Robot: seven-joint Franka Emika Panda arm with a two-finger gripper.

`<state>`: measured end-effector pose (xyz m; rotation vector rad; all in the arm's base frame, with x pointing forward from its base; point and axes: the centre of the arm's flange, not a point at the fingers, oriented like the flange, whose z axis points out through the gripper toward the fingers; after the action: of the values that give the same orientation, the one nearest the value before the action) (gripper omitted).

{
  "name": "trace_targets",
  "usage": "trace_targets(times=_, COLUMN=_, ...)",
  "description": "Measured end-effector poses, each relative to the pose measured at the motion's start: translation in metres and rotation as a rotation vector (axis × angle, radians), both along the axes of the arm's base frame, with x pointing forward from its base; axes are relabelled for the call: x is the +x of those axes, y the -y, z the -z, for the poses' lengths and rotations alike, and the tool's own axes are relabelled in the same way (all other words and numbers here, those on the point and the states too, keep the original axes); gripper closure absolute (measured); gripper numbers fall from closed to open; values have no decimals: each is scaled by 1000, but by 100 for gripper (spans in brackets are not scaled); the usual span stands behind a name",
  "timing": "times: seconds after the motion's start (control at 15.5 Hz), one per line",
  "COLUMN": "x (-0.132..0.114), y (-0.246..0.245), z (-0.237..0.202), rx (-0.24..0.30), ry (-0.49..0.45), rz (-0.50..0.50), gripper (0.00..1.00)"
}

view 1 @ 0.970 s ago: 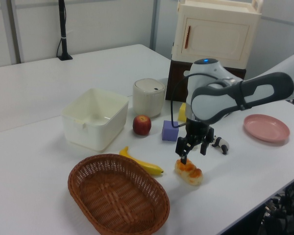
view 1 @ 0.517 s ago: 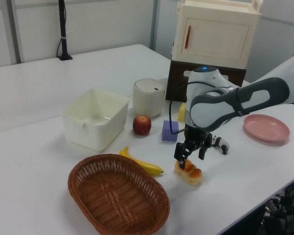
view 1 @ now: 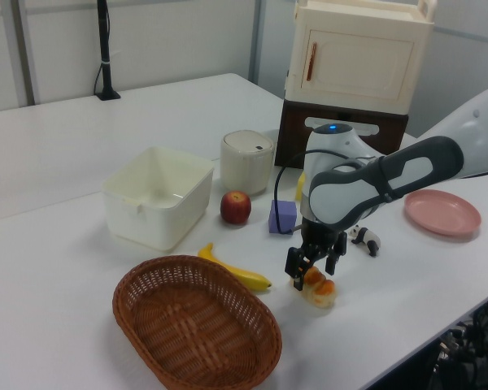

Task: Put the bread in the basket
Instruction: 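Move the gripper over the bread roll and lower it, then close the gripper on the bread roll and lift it, then carry the bread roll over the wicker basket and release it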

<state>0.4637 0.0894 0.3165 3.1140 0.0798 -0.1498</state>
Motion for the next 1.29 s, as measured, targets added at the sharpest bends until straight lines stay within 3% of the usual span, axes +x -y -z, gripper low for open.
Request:
trace_targets(times=0.32, x=3, y=-1, z=7, rx=1, ry=8, rz=-3, gripper=4)
trace_targets(times=0.58, x=4, y=-1, z=6, rx=0, ry=13, rz=27, gripper=53)
trace_targets(times=0.71, x=5, y=-1, z=4, rx=0, ry=17, rz=38, gripper=65)
trace_targets(times=0.97, x=20, y=-3, z=-23, rx=11, ry=77, rz=47, gripper=67)
trace_targets(times=1.29, x=51, y=1, z=-130, rx=12, ry=113, rz=70, gripper=67)
